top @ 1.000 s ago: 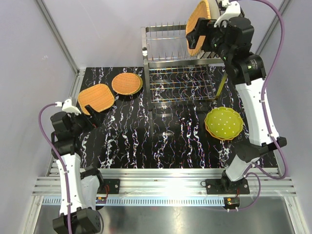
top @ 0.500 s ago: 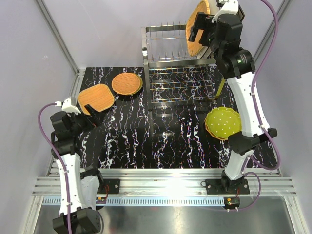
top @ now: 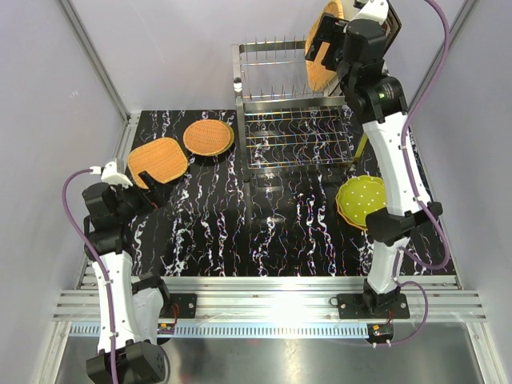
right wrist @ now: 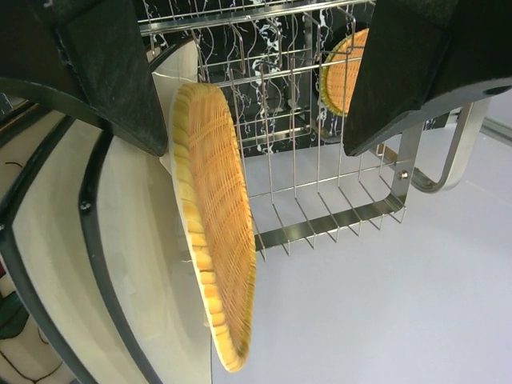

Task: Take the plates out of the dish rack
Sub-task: Grab a plate with the right arm

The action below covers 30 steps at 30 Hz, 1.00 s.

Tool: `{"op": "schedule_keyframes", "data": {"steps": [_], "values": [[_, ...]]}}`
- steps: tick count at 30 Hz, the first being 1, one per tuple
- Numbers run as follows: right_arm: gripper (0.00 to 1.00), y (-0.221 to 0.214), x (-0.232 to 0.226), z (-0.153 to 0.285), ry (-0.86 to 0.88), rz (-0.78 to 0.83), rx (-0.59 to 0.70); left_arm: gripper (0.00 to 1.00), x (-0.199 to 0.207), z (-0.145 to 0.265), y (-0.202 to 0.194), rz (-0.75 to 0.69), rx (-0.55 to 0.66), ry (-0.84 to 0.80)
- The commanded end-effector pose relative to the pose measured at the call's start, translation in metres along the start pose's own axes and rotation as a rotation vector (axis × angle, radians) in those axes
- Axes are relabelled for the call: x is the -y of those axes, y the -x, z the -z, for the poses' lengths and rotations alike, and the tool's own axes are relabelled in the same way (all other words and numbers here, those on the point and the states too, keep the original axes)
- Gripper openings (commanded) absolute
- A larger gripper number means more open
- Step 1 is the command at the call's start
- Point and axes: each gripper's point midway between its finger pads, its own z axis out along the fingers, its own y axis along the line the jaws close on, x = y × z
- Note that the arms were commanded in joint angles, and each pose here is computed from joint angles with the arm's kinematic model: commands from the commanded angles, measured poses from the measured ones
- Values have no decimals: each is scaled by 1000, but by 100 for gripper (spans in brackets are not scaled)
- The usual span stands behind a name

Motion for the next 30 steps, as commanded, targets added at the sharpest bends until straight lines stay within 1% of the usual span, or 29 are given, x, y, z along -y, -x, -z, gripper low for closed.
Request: {"op": "schedule_keyframes", "data": {"steps": [1, 12, 15, 18, 19, 21, 22, 24, 25, 26, 28, 29, 30], "values": [[99, 7, 21, -4, -117, -21, 36, 99, 9, 2, 6, -25, 26, -40], [100, -13, 29, -28, -175, 1, 24, 99, 8, 1, 6, -28, 27, -41], [97, -15, 31, -34, -181, 12, 27, 99, 9, 1, 6, -27, 27, -45], [88, -17, 33, -39, -181, 21, 29, 99, 8, 1, 5, -25, 25, -42], [84, -19, 32, -40, -180, 28, 28, 99, 8, 1, 6, -26, 26, -43], [80, -19, 31, -43, -177, 33, 32, 99, 8, 1, 5, -24, 25, -42], [75, -19, 31, -44, -173, 35, 32, 99, 9, 1, 6, -23, 25, -46], [69, -18, 32, -45, -166, 30, 31, 99, 10, 1, 7, -24, 28, -49], [65, -19, 30, -46, -156, 26, 27, 99, 11, 1, 8, -24, 27, -51], [56, -20, 30, -47, -155, 25, 26, 99, 12, 2, 9, -26, 30, -52], [47, -18, 31, -47, -145, 12, 23, 99, 13, 2, 11, -26, 30, -56], [37, -18, 30, -47, -140, 11, 23, 99, 13, 2, 12, -26, 31, -56], [33, -16, 30, -47, -134, 6, 26, 99, 14, 2, 13, -27, 33, -58]]}}
